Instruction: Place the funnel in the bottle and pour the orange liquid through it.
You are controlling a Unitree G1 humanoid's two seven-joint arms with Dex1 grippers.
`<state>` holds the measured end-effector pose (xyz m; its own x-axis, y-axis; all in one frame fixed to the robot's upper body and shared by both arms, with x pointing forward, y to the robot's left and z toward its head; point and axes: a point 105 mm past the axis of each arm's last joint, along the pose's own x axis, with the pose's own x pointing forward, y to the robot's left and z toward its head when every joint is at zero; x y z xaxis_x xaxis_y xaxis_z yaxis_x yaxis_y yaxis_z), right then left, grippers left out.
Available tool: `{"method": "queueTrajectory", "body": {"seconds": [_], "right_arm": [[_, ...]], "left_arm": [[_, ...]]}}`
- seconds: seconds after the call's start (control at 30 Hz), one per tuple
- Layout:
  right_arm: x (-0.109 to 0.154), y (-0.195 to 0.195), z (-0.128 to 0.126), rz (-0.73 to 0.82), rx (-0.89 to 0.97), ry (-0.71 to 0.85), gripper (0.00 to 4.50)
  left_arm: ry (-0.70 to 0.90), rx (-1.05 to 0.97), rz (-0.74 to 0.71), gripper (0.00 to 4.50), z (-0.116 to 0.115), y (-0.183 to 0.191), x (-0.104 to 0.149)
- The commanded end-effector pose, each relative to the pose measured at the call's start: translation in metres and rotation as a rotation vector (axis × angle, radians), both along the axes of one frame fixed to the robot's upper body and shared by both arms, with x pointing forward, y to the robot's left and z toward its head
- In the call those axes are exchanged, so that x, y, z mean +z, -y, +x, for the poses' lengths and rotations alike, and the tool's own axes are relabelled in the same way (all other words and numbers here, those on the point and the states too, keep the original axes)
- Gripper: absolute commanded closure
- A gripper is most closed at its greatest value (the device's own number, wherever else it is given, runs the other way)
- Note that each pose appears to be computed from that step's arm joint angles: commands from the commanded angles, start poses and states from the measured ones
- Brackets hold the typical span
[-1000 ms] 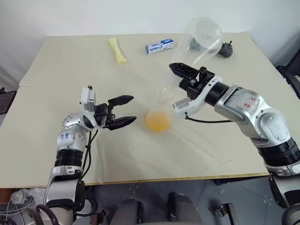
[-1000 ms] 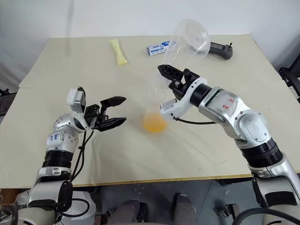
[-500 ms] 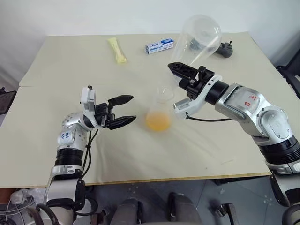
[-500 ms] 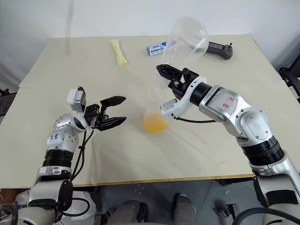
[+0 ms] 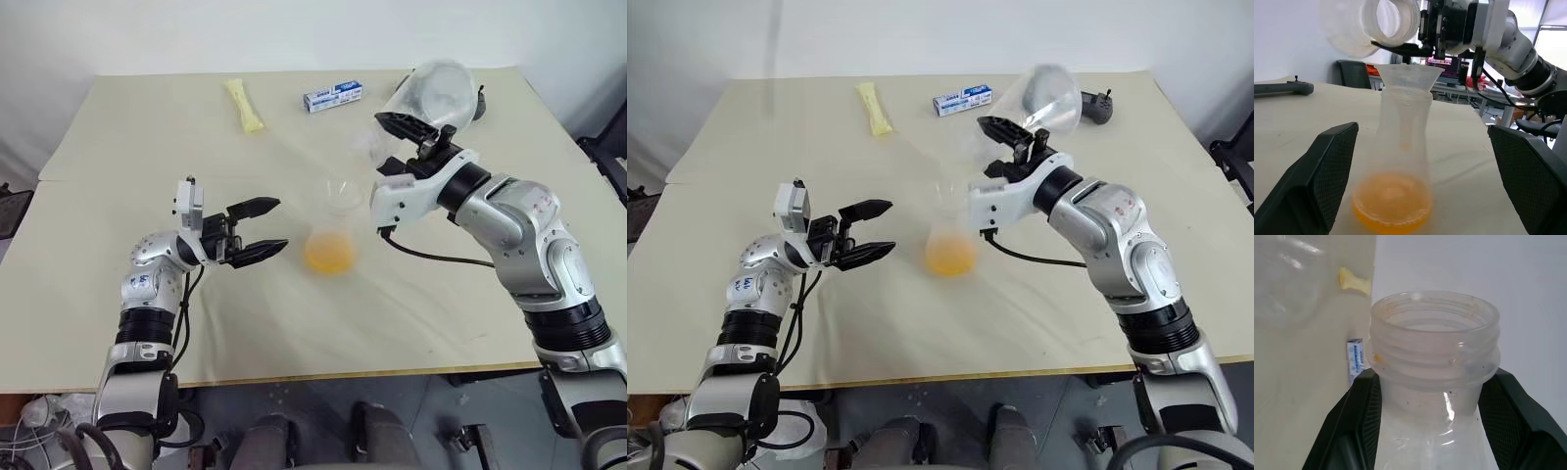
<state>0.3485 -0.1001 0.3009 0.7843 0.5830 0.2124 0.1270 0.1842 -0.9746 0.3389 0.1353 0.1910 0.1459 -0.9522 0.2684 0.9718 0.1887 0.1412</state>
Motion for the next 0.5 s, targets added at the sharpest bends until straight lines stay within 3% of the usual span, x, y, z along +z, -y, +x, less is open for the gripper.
{"method": "queueTrajectory", "body": {"seconds": [0.03,0.27,0.5], "right_arm": [[0.021,0.027,0.002,0.373,0.016,-0.173,2.1],[0.003,0.069,0.018,0.867,0.076,-0.476,2.1],[-0.017,0.121,0.034,1.133,0.01,-0.52,2.1]], "left_arm": [[0.056,-0.016,0.013,0.0,-0.003,-0.001,0.014],[0.053,-0.019,0.034,0.0,-0.006,-0.003,0.016],[0.045,-0.014,0.052,0.0,-0.009,-0.007,0.018]]}}
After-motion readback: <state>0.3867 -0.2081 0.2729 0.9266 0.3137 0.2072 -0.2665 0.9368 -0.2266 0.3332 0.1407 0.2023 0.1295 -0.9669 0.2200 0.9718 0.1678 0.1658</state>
